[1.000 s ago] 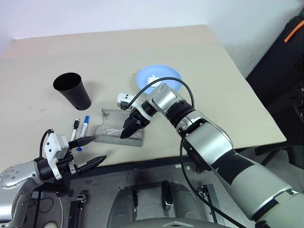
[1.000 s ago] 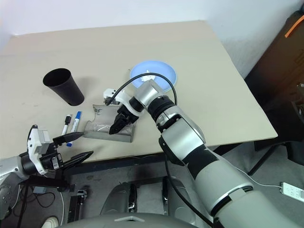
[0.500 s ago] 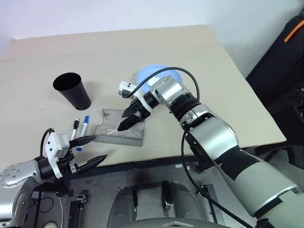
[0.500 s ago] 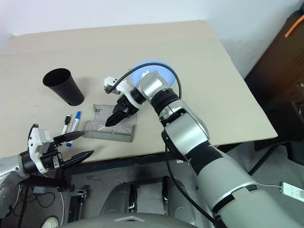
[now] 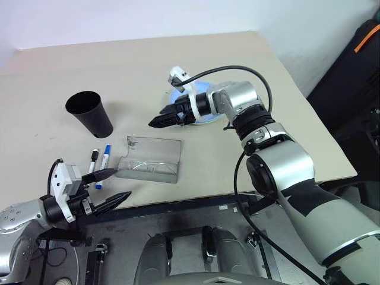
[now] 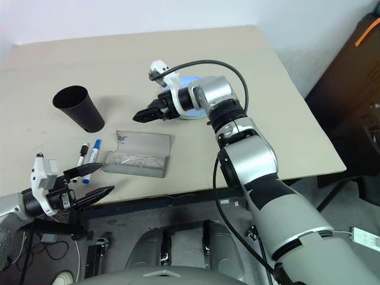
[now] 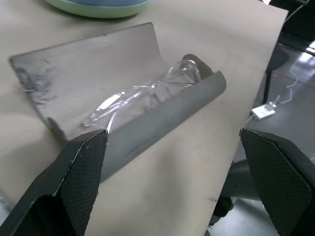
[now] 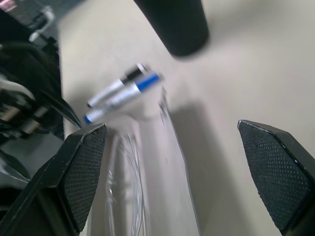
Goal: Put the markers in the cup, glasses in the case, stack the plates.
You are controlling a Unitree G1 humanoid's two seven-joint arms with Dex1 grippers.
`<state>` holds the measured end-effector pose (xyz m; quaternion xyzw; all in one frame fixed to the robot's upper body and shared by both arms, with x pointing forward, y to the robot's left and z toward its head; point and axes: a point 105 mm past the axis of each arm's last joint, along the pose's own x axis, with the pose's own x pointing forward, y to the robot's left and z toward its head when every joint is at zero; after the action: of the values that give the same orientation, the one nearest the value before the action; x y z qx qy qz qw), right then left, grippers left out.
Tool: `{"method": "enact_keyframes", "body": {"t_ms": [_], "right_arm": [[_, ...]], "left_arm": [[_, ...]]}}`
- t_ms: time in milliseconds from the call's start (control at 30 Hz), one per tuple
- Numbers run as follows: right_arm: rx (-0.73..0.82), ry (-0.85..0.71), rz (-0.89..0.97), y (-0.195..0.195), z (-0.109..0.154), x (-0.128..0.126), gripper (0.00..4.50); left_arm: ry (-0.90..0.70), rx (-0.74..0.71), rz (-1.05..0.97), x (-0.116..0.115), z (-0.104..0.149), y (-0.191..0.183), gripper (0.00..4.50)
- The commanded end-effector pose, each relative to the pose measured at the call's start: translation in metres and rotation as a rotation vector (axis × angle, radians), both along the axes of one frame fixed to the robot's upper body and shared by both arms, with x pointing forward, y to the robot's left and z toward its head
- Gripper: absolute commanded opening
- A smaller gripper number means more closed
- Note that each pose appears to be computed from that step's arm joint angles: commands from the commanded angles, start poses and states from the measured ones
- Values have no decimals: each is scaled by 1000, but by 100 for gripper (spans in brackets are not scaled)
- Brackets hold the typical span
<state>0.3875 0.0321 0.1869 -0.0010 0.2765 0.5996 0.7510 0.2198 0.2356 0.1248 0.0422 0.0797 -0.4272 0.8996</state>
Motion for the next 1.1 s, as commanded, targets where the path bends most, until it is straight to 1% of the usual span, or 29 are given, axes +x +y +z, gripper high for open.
{"method": "enact_keyframes", "body": {"t_ms": [33,167,267,333,467,600,667,733,833,967,1100], "right_arm": [[-16,45,-1,9,-5,-4,447],[-30,119,32,14,-13,-14,447],[-98,118,74,18,-25,-21,447],[-118,120,97,20,-27,-25,447],[-106,130,148,19,-17,-31,447],[-115,142,157,16,-15,-34,447],[-105,150,178,15,-10,-39,447],[-82,163,214,16,-2,-47,447],[-67,191,253,18,0,-62,447],[-115,206,288,17,-19,-83,447],[-148,220,276,13,-32,-89,447]], "left_arm": [[-19,3,-9,-2,11,2,450],[-6,1,-7,-4,13,4,450],[-3,2,-2,-5,12,6,450],[-3,2,1,-5,12,6,450],[-6,8,11,-5,8,5,450],[-9,2,17,-5,7,4,450],[-7,2,16,-5,6,4,450],[-12,4,19,-4,6,5,450],[-39,-5,37,-1,12,7,450],[-45,-25,48,1,17,11,450],[-26,-52,41,-3,19,10,450]]}}
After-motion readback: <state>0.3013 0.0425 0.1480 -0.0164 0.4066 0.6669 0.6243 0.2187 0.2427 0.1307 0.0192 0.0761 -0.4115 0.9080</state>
